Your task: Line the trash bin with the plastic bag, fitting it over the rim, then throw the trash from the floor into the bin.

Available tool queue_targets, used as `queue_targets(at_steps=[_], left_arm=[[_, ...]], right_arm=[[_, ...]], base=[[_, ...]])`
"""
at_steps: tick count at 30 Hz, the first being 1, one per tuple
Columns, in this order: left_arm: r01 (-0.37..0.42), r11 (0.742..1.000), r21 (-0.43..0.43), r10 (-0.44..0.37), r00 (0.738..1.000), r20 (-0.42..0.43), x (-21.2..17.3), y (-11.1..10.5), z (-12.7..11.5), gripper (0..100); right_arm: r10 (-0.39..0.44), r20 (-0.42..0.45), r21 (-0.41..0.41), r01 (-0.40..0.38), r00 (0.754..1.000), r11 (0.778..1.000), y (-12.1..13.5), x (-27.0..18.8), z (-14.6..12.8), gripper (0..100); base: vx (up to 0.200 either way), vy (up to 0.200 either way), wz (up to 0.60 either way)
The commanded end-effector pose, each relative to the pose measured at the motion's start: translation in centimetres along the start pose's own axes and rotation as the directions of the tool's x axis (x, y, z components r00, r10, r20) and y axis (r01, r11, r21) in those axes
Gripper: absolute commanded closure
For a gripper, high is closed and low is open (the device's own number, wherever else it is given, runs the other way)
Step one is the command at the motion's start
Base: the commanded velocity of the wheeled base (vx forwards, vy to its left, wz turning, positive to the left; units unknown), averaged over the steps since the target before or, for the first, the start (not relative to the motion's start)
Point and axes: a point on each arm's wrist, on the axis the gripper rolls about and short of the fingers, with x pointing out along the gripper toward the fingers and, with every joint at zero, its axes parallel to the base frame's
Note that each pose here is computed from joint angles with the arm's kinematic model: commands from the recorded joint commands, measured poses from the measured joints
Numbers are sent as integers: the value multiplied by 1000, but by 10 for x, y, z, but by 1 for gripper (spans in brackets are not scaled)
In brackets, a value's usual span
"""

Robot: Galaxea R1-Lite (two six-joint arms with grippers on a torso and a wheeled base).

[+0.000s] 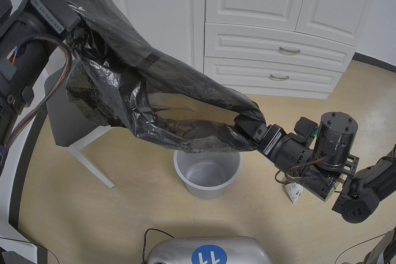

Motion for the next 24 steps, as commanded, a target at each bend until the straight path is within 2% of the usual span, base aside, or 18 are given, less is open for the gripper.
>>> queue_targets(at_steps=[1,18,24], left_arm=[[1,1000,0,-1,1000,0,0,0,0,100],[19,1000,-3,-19,1000,-25,0,-7,-8,100],[40,999,-12,-40,998,-42,-2,-12,-12,100]], right_arm=[[5,9,1,-5,1000,1000,2,-1,2,0],[1,-14,-3,-1,1000,1000,0,2,-6,0],[32,35,1,-32,999,999,-5,11,-17,0]], base=[[0,0,0],[0,0,0],[0,0,0]])
